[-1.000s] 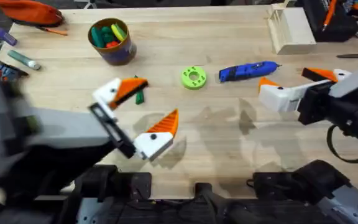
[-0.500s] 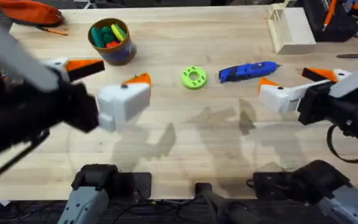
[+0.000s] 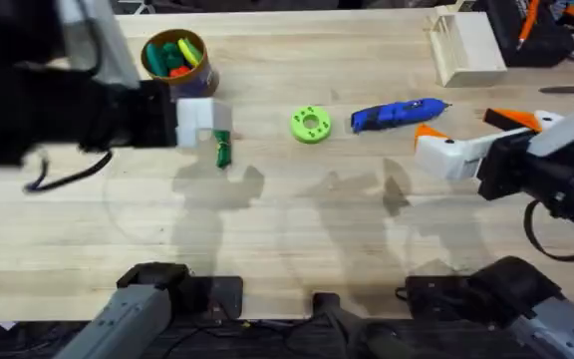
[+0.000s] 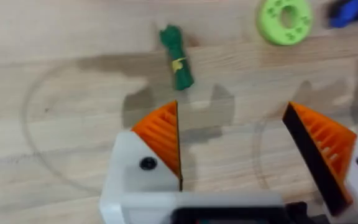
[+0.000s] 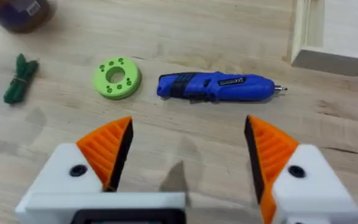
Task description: Pick up the gripper from the table and insert it into the empty holder that is missing its gripper. Then pick up a screw, insert it into the mounting hole, and use the screwdriver to tighten it. Finally, clean up the table by picking up the vegetable and placing it into the bucket.
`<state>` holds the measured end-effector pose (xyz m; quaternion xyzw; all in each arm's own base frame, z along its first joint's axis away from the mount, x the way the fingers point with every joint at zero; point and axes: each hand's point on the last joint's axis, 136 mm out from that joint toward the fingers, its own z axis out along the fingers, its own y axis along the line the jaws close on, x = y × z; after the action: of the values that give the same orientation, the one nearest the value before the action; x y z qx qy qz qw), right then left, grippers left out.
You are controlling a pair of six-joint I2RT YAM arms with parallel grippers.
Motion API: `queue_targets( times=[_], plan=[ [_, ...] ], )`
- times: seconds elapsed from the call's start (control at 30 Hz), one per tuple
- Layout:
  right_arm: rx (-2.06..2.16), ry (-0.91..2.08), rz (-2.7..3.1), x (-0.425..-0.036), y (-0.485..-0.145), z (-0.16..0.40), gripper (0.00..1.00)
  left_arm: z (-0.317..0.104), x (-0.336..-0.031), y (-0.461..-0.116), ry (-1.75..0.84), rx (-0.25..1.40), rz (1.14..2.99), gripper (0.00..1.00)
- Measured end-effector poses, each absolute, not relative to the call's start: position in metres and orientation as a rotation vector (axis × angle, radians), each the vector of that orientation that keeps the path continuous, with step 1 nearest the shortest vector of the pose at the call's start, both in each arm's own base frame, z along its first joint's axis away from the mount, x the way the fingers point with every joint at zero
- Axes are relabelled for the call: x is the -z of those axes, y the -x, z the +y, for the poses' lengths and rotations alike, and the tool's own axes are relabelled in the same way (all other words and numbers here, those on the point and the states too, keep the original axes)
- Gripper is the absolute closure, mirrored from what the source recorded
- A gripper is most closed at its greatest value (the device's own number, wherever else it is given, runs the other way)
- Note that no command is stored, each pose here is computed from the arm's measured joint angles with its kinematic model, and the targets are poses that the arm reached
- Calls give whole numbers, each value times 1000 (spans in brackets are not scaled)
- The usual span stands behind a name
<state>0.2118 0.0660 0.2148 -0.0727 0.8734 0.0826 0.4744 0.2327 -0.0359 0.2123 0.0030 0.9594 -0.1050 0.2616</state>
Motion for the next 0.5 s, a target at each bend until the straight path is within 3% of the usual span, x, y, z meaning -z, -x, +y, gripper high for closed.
queue_targets(
  times=[0.2, 0.5],
  plan=[
    [-202, 178, 2136, -215, -212, 66, 9, -17, -161, -252, 151, 157, 2817, 15],
    [-202, 178, 2136, -215, -212, 66, 9, -6, -103, -277, 246, 55, 2978, 16]
  ],
)
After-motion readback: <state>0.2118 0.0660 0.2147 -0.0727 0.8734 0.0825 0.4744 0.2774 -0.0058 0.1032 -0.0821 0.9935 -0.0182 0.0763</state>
